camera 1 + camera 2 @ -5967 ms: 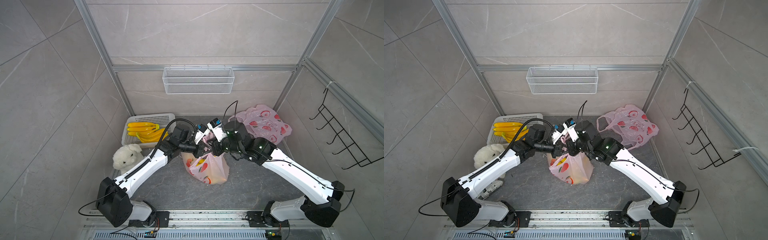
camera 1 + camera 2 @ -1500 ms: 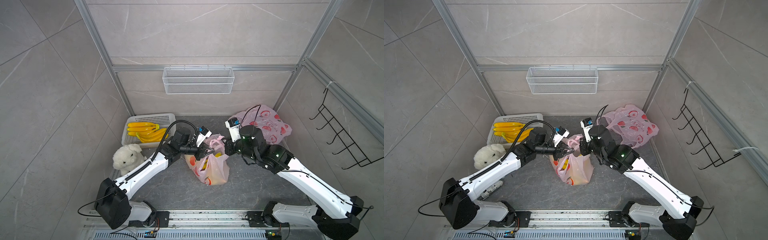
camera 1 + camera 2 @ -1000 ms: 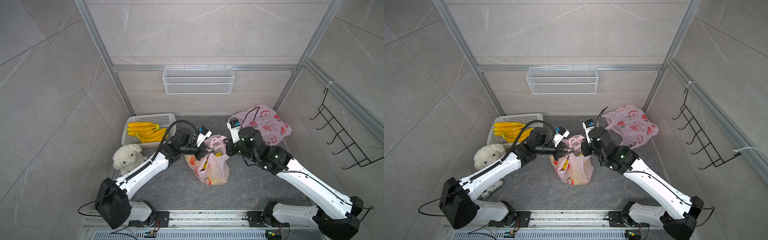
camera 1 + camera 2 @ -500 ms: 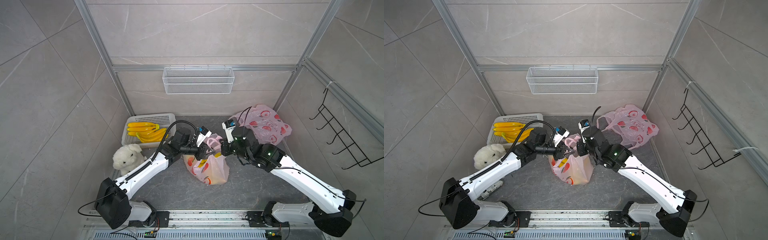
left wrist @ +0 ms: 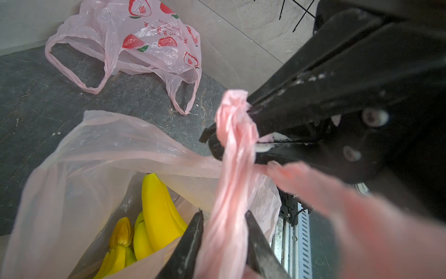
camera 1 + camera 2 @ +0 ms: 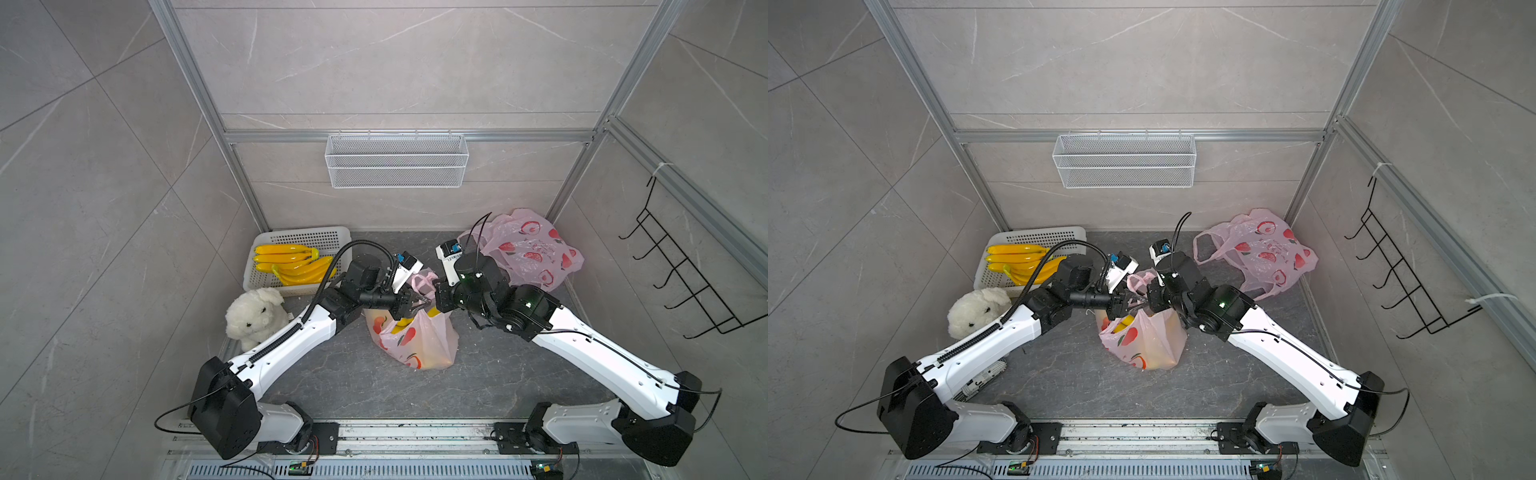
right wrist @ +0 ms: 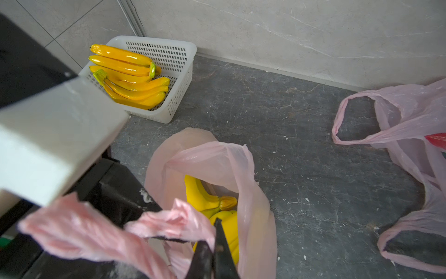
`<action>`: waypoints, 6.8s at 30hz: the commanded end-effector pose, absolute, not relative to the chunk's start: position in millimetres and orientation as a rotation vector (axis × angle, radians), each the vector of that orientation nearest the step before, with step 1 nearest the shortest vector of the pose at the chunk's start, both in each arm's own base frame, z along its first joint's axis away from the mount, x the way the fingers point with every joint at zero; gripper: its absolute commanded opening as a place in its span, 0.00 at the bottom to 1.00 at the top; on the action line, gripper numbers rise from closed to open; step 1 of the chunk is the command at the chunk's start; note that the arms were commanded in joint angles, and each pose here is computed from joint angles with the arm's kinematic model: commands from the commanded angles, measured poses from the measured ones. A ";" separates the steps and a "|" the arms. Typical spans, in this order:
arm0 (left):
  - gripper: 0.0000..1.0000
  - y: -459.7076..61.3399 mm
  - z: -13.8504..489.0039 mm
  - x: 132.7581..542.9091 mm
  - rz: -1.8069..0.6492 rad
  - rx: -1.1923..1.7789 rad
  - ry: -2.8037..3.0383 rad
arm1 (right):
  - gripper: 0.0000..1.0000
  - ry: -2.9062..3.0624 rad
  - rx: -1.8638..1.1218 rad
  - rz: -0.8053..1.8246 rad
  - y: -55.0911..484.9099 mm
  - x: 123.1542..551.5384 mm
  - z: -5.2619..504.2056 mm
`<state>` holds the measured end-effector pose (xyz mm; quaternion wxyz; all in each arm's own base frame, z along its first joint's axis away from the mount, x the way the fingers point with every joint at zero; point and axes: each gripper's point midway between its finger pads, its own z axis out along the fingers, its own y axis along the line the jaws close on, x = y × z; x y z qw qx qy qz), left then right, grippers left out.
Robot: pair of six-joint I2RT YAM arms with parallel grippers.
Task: Place the banana into a plastic bag & tie a knot
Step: Cross the plastic bag at the center of the board.
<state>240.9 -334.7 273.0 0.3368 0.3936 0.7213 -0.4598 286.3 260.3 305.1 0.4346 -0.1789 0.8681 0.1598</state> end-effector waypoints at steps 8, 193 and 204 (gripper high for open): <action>0.34 -338.3 316.6 240.5 -1.254 1.002 1.724 | 0.00 2.171 -0.491 0.456 284.1 283.1 300.1; 0.08 -333.7 301.3 240.3 -1.215 1.015 1.660 | 0.00 1.902 -0.544 0.703 273.9 253.9 347.8; 0.13 -331.3 296.0 243.4 -1.195 1.008 1.679 | 0.00 1.881 -0.489 0.717 265.5 257.2 364.2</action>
